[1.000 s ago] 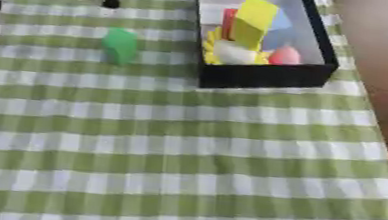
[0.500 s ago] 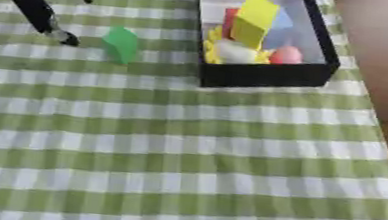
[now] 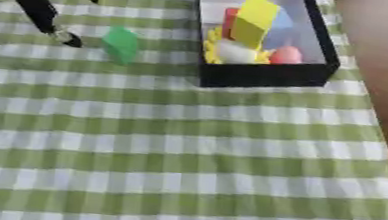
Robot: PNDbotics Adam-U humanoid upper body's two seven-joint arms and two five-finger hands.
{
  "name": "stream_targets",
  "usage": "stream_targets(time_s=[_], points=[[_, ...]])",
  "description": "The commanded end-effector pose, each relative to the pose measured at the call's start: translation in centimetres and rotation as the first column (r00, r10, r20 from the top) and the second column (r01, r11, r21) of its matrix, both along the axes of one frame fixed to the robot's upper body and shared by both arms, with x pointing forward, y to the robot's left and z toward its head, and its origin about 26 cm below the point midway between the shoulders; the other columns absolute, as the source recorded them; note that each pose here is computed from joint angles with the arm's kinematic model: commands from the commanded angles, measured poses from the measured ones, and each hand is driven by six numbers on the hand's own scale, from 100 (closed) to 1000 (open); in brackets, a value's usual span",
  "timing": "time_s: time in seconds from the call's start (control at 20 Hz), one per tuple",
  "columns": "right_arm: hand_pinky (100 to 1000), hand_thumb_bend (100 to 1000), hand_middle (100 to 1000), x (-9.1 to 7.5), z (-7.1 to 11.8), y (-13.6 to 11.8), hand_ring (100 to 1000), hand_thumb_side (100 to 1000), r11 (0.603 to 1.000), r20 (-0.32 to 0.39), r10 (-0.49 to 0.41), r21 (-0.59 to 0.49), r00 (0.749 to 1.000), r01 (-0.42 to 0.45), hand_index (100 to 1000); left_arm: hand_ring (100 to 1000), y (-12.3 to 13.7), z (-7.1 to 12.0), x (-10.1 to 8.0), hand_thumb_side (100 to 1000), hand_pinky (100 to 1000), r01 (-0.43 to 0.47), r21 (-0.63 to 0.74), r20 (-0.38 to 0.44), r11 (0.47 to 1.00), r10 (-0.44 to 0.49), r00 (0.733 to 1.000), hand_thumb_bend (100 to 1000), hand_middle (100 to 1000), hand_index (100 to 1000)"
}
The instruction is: Pick up objects on the table and place them in the box.
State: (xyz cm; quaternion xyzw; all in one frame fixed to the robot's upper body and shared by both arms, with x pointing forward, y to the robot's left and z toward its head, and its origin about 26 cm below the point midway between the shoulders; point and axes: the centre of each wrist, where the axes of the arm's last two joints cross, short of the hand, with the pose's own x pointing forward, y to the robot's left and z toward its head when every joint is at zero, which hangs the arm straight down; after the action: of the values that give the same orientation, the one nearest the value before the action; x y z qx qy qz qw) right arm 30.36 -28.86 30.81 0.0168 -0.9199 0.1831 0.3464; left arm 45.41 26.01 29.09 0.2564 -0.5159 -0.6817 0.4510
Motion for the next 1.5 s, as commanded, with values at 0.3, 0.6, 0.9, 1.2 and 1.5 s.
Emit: stream_targets(time_s=[0.3, 0.6, 0.9, 1.2, 1.5], points=[[922, 100, 593, -0.5, 1.0, -0.1, 724, 291, 1.0, 0.033, -0.008, -0.019, 0.999, 0.009, 772, 896, -0.6, 0.4, 0.2, 100, 888, 0.102, 0.02, 0.049, 0.995, -0.103, 0.993, 548, 826, 843], [922, 100, 593, -0.5, 1.1, -0.1, 724, 290, 1.0, 0.035, -0.005, -0.018, 0.999, 0.005, 772, 898, -0.6, -0.1, 0.5, 100, 890, 0.094, 0.057, 0.013, 0.994, -0.094, 0.995, 556, 829, 843], [923, 100, 593, -0.5, 1.1, 0.1, 724, 302, 1.0, 0.036, 0.002, -0.013, 0.999, -0.002, 772, 895, -0.9, -1.5, 1.1, 100, 885, 0.104, 0.071, -0.035, 0.992, -0.102, 0.994, 540, 831, 828], [924, 100, 591, -0.5, 1.1, 0.2, 724, 311, 1.0, 0.038, 0.008, -0.01, 0.999, -0.007, 772, 889, -1.0, -2.3, 1.6, 100, 876, 0.101, 0.049, -0.009, 0.994, -0.101, 0.995, 511, 829, 825], [924, 100, 591, -0.5, 1.1, 0.2, 724, 320, 1.0, 0.036, 0.01, -0.008, 0.999, -0.009, 772, 891, -1.4, -2.6, 1.7, 100, 876, 0.124, 0.045, -0.013, 0.991, -0.123, 0.992, 509, 833, 826]])
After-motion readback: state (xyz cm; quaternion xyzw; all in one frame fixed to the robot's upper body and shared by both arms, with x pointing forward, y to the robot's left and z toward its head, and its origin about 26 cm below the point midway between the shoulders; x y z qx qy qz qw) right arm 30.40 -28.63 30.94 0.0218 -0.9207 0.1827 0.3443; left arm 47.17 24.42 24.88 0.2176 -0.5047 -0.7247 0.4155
